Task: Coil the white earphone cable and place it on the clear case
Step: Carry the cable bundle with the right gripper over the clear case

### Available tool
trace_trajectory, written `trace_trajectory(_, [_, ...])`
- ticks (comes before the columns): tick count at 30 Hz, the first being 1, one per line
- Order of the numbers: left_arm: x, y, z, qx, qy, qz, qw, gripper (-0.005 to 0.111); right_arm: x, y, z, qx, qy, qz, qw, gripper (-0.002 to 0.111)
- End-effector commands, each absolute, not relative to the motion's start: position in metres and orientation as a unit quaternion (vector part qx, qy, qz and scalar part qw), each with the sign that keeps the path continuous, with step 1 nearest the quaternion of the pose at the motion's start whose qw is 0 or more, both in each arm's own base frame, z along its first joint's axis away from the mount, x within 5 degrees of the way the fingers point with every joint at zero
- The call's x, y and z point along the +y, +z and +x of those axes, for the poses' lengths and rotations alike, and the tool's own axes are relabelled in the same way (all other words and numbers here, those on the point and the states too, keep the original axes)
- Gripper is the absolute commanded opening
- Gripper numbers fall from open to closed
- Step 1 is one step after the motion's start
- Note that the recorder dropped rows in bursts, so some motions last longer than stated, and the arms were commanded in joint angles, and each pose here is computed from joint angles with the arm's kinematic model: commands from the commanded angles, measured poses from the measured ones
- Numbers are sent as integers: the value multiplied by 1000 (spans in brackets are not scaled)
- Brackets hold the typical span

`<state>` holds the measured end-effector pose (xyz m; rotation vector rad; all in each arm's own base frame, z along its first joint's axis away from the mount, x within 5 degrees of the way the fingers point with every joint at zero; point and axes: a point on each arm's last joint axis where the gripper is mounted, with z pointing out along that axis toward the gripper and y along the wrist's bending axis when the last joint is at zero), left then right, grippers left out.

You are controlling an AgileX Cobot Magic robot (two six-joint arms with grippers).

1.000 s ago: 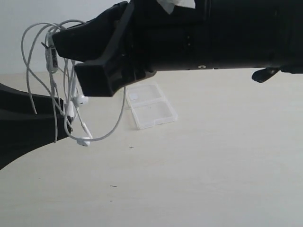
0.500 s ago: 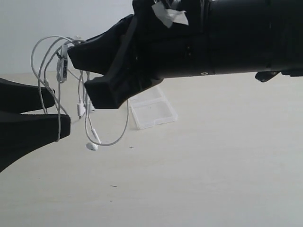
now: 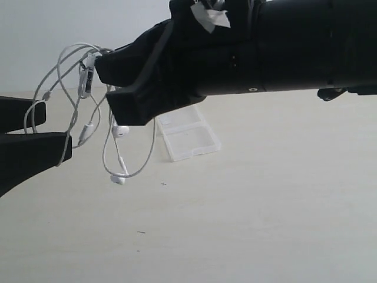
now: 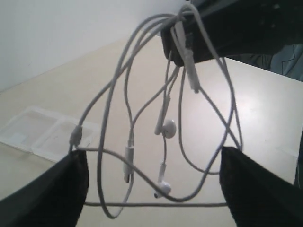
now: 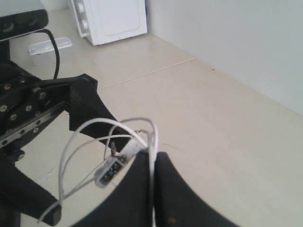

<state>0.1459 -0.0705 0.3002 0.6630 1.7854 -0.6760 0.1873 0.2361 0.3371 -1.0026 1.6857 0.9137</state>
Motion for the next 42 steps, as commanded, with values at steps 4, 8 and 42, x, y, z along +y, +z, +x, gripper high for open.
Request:
trace_trajectory(4, [-67,291,149,772,-295,228,514,75,234,333,195,710,351,-380,478,0])
trace_trajectory(8, [-59,290,157,784,-257,189,532,75,234,326,202,728,323,-370,478,0])
trace_trajectory(42, [-64,293,150,776,-292,205,520,74,212,279,311,798,148,-273,517,0])
